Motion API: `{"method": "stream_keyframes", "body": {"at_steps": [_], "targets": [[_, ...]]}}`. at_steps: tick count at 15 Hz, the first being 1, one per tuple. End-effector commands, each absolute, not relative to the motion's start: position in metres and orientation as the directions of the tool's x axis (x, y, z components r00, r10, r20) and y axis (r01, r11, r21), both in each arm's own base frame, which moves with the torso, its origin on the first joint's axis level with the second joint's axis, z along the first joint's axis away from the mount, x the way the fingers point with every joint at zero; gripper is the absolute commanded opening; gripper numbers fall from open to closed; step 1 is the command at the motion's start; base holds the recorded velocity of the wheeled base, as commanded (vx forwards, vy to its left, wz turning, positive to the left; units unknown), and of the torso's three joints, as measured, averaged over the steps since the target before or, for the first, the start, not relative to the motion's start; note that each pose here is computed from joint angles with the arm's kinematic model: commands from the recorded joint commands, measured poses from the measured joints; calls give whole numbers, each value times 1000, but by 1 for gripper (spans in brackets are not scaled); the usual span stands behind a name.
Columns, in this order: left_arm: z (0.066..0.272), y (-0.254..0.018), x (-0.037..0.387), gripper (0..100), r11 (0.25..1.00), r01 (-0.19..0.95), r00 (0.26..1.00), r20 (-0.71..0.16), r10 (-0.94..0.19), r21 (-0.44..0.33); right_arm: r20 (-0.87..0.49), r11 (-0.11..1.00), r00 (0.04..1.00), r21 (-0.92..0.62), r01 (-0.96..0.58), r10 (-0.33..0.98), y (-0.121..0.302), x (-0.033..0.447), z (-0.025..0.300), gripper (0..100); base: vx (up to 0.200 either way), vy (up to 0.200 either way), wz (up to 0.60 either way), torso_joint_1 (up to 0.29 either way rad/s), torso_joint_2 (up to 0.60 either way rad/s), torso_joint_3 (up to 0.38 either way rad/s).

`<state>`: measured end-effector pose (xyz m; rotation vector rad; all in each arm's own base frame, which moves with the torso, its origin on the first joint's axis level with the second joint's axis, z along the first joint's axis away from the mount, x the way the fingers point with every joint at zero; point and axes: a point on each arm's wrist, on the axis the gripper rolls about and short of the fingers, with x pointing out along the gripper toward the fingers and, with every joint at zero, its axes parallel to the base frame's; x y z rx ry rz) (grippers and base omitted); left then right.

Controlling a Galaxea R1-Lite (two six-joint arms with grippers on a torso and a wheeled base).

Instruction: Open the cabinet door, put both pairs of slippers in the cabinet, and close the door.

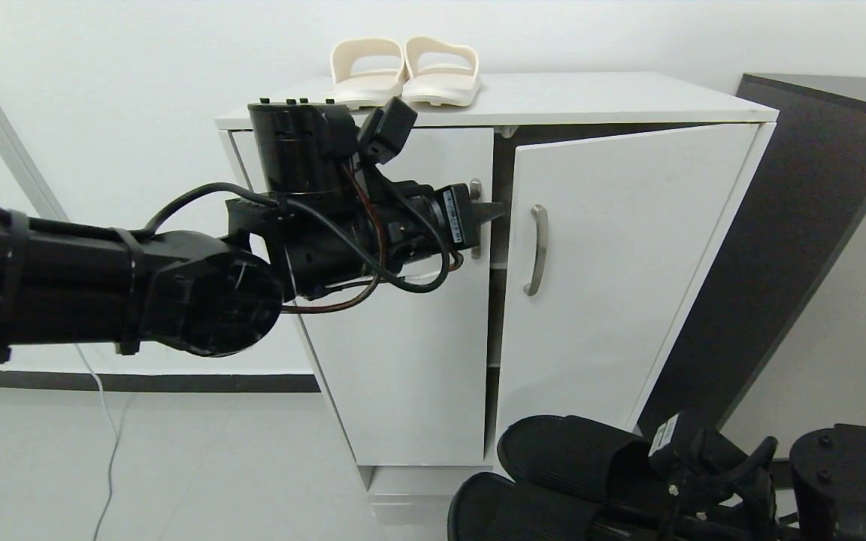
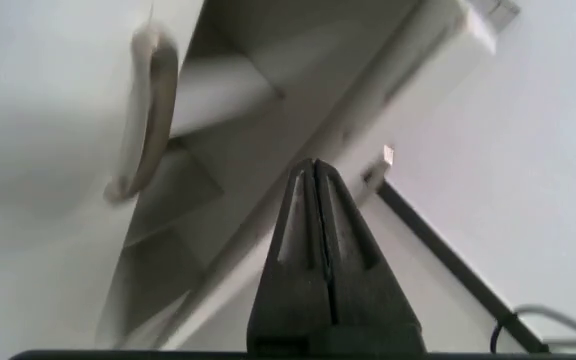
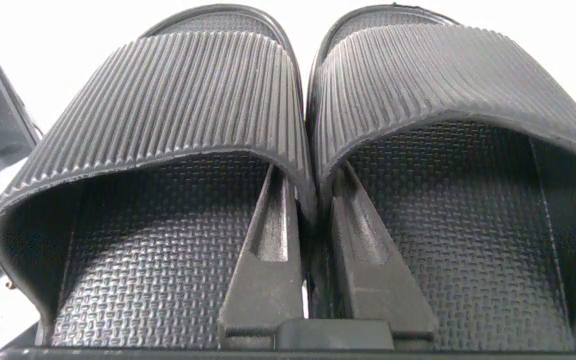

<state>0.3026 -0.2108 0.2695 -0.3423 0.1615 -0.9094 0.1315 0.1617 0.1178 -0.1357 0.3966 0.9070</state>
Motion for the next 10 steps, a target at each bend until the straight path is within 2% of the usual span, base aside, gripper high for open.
{"method": "stream_keyframes", "body": {"at_steps": [1, 6, 10], "targets": [[261, -221, 316, 0, 566, 741, 606, -4, -796, -363, -396, 608, 543, 51, -792, 740, 162, 130, 117, 0, 0, 0, 0, 0, 0, 0], [256, -229, 325, 0, 562, 741, 602, -7, -799, -366, -413, 602, 533, 50, -797, 739, 165, 130, 112, 0, 0, 0, 0, 0, 0, 0], [254, -242, 315, 0, 533, 762, 569, -12, -822, -368, -423, 600, 528, 49, -799, 737, 165, 130, 110, 0, -200, 0, 0, 5, -1, 5]]}}
